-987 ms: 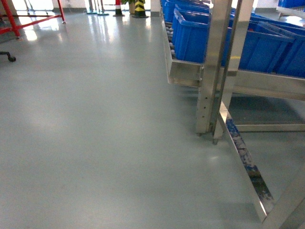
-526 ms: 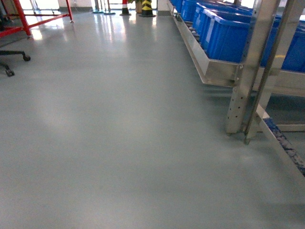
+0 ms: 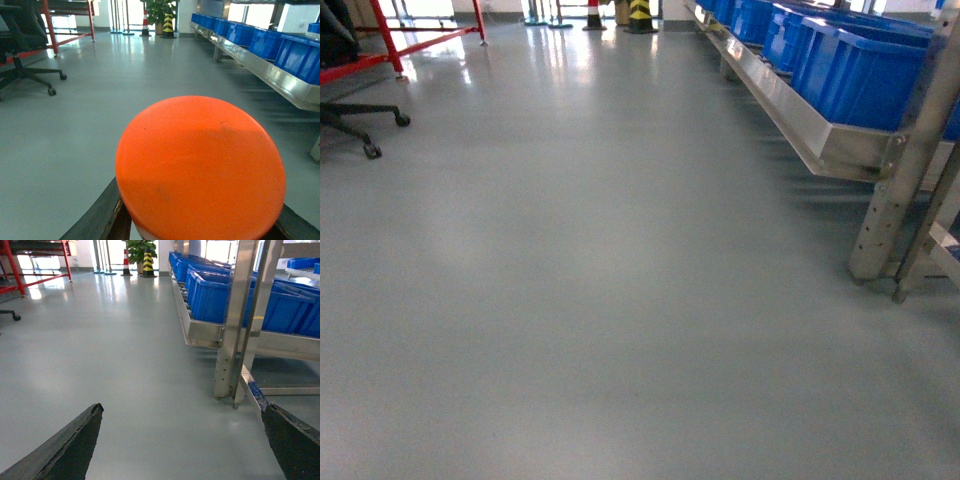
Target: Pick capacitor and pack into box
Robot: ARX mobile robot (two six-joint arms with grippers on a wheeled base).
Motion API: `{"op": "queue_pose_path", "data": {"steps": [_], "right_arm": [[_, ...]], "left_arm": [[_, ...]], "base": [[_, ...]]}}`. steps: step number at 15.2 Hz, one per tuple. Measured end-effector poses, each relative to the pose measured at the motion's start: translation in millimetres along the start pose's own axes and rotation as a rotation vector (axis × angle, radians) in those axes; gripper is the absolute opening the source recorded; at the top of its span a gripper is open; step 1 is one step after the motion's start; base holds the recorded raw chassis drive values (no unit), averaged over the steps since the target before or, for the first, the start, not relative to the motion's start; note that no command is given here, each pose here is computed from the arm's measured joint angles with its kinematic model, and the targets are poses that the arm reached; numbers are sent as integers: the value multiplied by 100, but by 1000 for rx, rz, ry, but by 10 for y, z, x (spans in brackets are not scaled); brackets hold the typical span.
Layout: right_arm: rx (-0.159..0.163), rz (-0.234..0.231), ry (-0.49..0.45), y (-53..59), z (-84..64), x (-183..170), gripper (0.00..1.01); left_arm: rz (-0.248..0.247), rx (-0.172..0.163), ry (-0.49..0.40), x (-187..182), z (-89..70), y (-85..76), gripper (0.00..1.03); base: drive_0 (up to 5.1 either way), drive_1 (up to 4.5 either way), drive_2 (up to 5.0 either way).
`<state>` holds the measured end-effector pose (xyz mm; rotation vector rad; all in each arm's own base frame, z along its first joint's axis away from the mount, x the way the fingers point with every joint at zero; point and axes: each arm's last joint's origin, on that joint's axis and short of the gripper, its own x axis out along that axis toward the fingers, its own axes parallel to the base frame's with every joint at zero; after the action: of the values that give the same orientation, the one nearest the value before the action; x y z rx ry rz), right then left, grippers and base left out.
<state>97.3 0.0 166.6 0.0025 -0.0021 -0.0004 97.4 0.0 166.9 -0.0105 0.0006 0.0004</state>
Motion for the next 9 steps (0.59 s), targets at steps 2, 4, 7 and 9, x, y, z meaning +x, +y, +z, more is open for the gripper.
{"op": "queue_pose_path", "data": {"steps": [2,4,7,9], "right_arm": [[0,0,2,0,-1,0,98],[0,0,1,0,-1,0,98],[0,0,-1,0,1,0,98],[0,0,1,0,-1,0,98]], "left_arm": [[0,0,-3,0,3,0,45],[0,0,1,0,-1,0,45],[0,0,0,0,0,0,45],[0,0,1,0,-1,0,45]], "base": [[-503,243,243],[-507,239,239],[-502,244,244],[-494,252,252]]}}
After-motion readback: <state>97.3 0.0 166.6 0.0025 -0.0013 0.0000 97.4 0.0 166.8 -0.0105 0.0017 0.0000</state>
